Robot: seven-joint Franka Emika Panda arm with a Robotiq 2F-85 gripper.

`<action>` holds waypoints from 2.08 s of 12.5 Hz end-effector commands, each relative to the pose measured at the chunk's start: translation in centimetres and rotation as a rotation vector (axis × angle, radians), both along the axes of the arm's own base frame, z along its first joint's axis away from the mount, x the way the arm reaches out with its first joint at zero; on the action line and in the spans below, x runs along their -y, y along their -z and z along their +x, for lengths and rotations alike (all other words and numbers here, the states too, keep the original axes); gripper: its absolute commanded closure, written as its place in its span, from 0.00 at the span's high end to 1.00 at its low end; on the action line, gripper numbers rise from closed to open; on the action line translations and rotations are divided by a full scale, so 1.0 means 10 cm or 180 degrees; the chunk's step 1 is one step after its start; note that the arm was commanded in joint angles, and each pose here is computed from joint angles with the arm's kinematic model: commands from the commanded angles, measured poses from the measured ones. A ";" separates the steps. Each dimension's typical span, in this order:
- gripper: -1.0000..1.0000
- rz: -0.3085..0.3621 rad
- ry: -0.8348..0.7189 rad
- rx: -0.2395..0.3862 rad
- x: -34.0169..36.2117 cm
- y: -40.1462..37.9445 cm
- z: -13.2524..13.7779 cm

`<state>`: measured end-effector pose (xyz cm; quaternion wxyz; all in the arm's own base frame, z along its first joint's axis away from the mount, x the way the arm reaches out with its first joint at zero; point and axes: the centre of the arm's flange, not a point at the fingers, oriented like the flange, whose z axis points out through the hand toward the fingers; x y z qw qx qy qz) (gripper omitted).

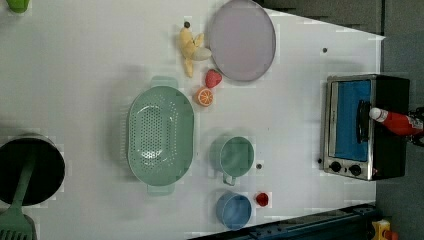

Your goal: Pick Ketchup from oven and place it on table.

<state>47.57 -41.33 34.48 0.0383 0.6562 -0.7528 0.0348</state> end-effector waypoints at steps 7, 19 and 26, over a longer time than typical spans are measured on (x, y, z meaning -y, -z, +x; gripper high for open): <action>0.64 -0.0080 -0.0806 0.0359 -0.85 -2.16 0.61; 0.64 0.0539 -0.2594 -0.0503 -4.04 -1.83 1.12; 0.64 0.0525 -0.2611 -0.0715 -4.05 -0.26 0.80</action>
